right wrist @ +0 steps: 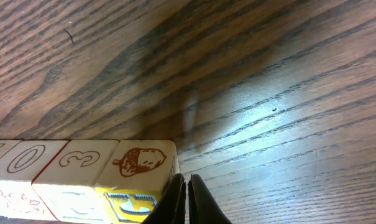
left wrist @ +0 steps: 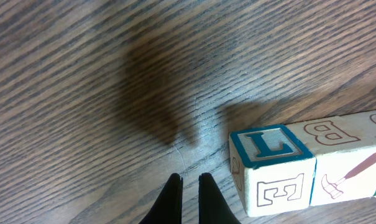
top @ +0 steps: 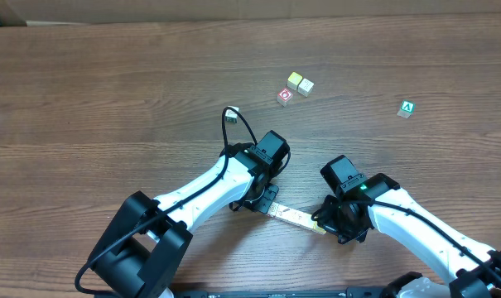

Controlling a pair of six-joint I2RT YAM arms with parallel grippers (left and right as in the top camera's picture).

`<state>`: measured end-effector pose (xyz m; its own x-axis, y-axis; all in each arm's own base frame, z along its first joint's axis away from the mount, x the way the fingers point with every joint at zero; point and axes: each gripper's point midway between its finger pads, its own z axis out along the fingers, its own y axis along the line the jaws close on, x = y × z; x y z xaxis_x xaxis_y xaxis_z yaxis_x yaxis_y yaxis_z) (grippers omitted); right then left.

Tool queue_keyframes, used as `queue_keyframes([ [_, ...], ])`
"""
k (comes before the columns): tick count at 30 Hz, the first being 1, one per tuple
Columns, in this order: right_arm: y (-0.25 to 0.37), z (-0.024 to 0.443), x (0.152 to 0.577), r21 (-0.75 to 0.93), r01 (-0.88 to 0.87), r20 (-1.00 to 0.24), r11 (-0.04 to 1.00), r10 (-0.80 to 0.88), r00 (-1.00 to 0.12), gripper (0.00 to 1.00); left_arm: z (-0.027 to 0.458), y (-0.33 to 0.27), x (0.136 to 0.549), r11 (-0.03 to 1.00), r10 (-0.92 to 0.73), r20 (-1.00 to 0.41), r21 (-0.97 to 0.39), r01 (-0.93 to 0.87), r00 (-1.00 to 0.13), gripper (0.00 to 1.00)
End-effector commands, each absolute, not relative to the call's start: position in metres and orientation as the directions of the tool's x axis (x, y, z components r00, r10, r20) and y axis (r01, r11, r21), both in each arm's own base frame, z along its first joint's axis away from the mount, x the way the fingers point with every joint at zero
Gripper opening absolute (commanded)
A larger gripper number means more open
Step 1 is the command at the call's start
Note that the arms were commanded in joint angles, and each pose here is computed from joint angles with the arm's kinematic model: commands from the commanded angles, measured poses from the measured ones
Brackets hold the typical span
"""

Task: Flip 5 blocks
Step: 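Press the right gripper against the acorn block to straighten the row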

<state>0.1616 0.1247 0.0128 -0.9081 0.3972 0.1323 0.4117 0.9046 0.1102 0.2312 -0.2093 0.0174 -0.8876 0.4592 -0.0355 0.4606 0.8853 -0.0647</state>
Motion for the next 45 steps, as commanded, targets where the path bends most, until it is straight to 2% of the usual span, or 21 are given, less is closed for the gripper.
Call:
queue_keyframes([
  [1,0.124,0.009,0.158,0.099,0.402,0.139,0.910,0.387,-0.911,0.06,0.016,-0.206,0.231,0.877,0.476,-0.036,-0.050,0.478,-0.879,0.04],
  [23,0.124,-0.003,0.156,0.070,0.388,0.170,0.919,0.372,-0.912,0.06,0.010,-0.203,0.228,0.876,0.481,-0.009,-0.044,0.481,-0.877,0.04],
  [45,0.141,-0.002,0.152,0.122,0.326,0.187,0.937,0.301,-0.935,0.06,0.008,-0.200,0.231,0.872,0.489,-0.011,-0.020,0.489,-0.872,0.04],
])
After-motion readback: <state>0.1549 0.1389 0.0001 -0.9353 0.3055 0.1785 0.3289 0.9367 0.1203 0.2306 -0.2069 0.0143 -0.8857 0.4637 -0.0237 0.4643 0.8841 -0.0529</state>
